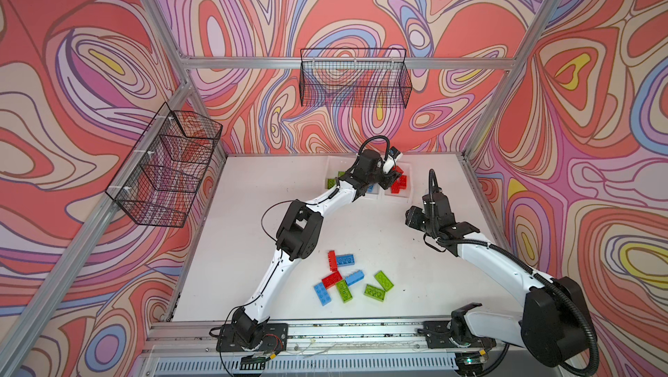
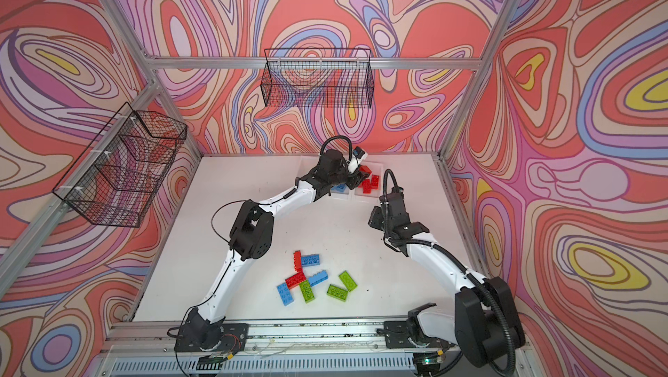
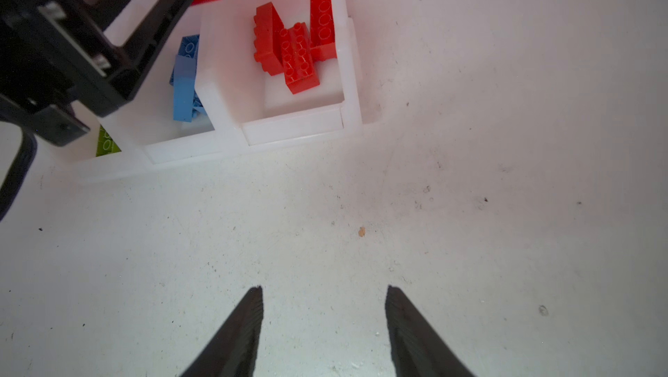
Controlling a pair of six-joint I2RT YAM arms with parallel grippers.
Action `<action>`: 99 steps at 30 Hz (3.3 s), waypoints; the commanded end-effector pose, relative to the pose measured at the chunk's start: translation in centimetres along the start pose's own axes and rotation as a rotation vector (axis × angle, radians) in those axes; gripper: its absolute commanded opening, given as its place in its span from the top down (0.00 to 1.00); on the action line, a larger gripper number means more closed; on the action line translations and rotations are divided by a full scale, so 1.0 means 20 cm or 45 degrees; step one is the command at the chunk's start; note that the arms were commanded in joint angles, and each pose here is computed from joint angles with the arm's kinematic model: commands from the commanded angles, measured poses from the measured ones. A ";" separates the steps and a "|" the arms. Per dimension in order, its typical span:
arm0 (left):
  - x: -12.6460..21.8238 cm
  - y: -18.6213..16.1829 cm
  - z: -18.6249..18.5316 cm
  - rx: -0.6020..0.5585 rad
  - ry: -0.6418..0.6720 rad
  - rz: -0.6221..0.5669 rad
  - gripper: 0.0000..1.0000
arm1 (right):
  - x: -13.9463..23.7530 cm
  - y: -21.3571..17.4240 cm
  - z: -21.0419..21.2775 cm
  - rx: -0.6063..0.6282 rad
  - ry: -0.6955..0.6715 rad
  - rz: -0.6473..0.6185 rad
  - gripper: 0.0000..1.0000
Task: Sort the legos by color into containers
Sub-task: 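Carry the red brick to the farthest bin and release it with the left gripper, then grasp a blue brick in the pile with the right gripper while the left withdraws, then drop the blue brick in the middle bin while the left reaches the pile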
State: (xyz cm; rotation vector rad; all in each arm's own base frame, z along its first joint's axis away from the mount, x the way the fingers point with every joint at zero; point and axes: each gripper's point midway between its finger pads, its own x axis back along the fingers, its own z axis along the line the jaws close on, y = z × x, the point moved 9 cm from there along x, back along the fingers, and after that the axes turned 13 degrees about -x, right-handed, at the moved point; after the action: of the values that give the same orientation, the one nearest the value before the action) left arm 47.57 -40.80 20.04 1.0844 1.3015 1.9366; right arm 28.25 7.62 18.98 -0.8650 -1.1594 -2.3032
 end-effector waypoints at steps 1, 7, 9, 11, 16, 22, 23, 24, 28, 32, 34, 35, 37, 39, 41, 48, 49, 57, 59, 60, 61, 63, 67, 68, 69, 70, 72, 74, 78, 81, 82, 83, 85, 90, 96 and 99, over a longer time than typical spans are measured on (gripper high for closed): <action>-0.02 0.05 0.00 0.052 0.009 -0.047 0.35 | 0.02 0.03 -0.01 -0.033 -0.026 -0.046 0.42; 0.05 0.10 0.02 0.002 0.059 -0.004 0.11 | 0.00 0.07 0.03 -0.038 -0.023 -0.062 0.42; 0.11 0.14 0.04 -0.012 0.094 -0.020 0.10 | 0.00 0.07 0.03 -0.033 -0.016 -0.060 0.42; 0.20 0.17 0.06 -0.022 0.145 -0.028 0.10 | -0.02 0.06 0.04 -0.001 -0.007 -0.027 0.42; 0.53 0.19 0.16 -0.014 0.279 -0.016 0.11 | -0.12 -0.02 0.11 0.191 0.122 0.230 0.42; 1.01 0.07 0.25 0.050 0.505 0.119 0.10 | -0.12 -0.20 0.33 0.589 0.262 0.394 0.42; 1.09 0.04 0.27 0.075 0.542 0.145 0.10 | -0.12 -0.26 0.37 0.681 0.272 0.444 0.42; 1.16 0.01 0.27 0.105 0.571 0.166 0.10 | -0.12 -0.30 0.39 0.738 0.276 0.483 0.42; 1.41 -0.11 0.29 0.228 0.712 0.232 0.10 | -0.13 -0.44 0.45 0.957 0.301 0.642 0.41; 1.57 -0.16 0.25 0.224 0.846 0.254 0.09 | -0.09 -0.53 0.52 1.152 0.330 0.661 0.40; 1.62 -0.18 0.24 0.247 0.873 0.275 0.08 | -0.08 -0.58 0.55 1.248 0.338 0.678 0.40; 1.64 -0.19 0.23 0.266 0.875 0.293 0.08 | -0.07 -0.60 0.58 1.299 0.344 0.681 0.40; 1.66 -0.23 0.20 0.290 0.844 0.337 0.08 | -0.06 -0.64 0.60 1.391 0.373 0.691 0.40; 1.67 -0.26 0.17 0.308 0.817 0.386 0.07 | -0.06 -0.68 0.61 1.469 0.403 0.699 0.40; 1.69 -0.30 0.15 0.323 0.839 0.416 0.07 | -0.06 -0.69 0.61 1.515 0.436 0.722 0.40; 1.79 -0.34 0.11 0.309 0.897 0.438 0.05 | -0.02 -0.77 0.62 1.683 0.528 0.750 0.39; 1.80 -0.34 0.12 0.320 0.898 0.439 0.05 | -0.03 -0.79 0.62 1.702 0.533 0.757 0.38; 1.81 -0.37 0.11 0.366 0.902 0.447 0.05 | -0.08 -0.94 0.65 1.820 0.541 0.828 0.38; 1.82 -0.38 0.11 0.375 0.906 0.451 0.05 | -0.10 -0.96 0.66 1.832 0.554 0.825 0.38; 1.82 -0.39 0.11 0.378 0.907 0.454 0.05 | -0.10 -0.97 0.67 1.840 0.561 0.824 0.38; 1.82 -0.39 0.11 0.382 0.909 0.454 0.05 | -0.11 -0.98 0.68 1.845 0.572 0.830 0.38; 1.83 -0.40 0.10 0.382 0.914 0.462 0.05 | -0.12 -1.01 0.68 1.853 0.576 0.839 0.39; 1.85 -0.41 0.10 0.381 0.927 0.473 0.05 | -0.15 -1.03 0.68 1.863 0.586 0.842 0.43; 1.85 -0.41 0.09 0.382 0.926 0.478 0.05 | -0.16 -1.04 0.68 1.860 0.591 0.848 0.45; 1.85 -0.41 0.09 0.383 0.927 0.479 0.05 | -0.16 -1.05 0.68 1.859 0.596 0.850 0.46; 1.85 -0.42 0.09 0.386 0.924 0.483 0.05 | -0.17 -1.05 0.68 1.854 0.602 0.853 0.49; 1.85 -0.42 0.09 0.386 0.919 0.489 0.05 | -0.17 -1.05 0.68 1.843 0.607 0.856 0.54; 1.85 -0.43 0.09 0.388 0.916 0.492 0.05 | -0.16 -1.05 0.66 1.834 0.596 0.858 0.57; 1.83 -0.43 0.10 0.393 0.898 0.490 0.05 | -0.15 -1.02 0.64 1.809 0.535 0.820 0.69; 1.82 -0.43 0.10 0.395 0.882 0.492 0.05 | -0.09 -0.95 0.68 1.734 0.563 0.731 0.76; 1.82 -0.43 0.10 0.394 0.878 0.493 0.05 | -0.09 -0.92 0.69 1.700 0.568 0.705 0.77; 1.82 -0.43 0.10 0.393 0.873 0.494 0.05 | -0.05 -0.86 0.71 1.647 0.592 0.649 0.78; 1.81 -0.43 0.10 0.392 0.870 0.492 0.05 | -0.02 -0.77 0.74 1.554 0.602 0.580 0.79; 1.82 -0.43 0.11 0.383 0.891 0.495 0.07 | -0.05 -0.45 0.75 1.271 0.519 0.337 0.78; 1.85 -0.41 0.06 0.393 0.838 0.497 0.09 | -0.25 -0.09 0.77 0.927 0.314 0.131 0.76; 1.87 -0.41 0.02 0.436 0.801 0.470 0.11 | -0.39 0.03 0.80 0.792 0.226 0.089 0.75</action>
State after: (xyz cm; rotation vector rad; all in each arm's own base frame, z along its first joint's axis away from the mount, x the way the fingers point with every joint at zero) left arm 30.00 -7.81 24.15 0.8992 1.8924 2.5834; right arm 36.63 21.37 21.17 -0.3576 -1.6194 -1.5865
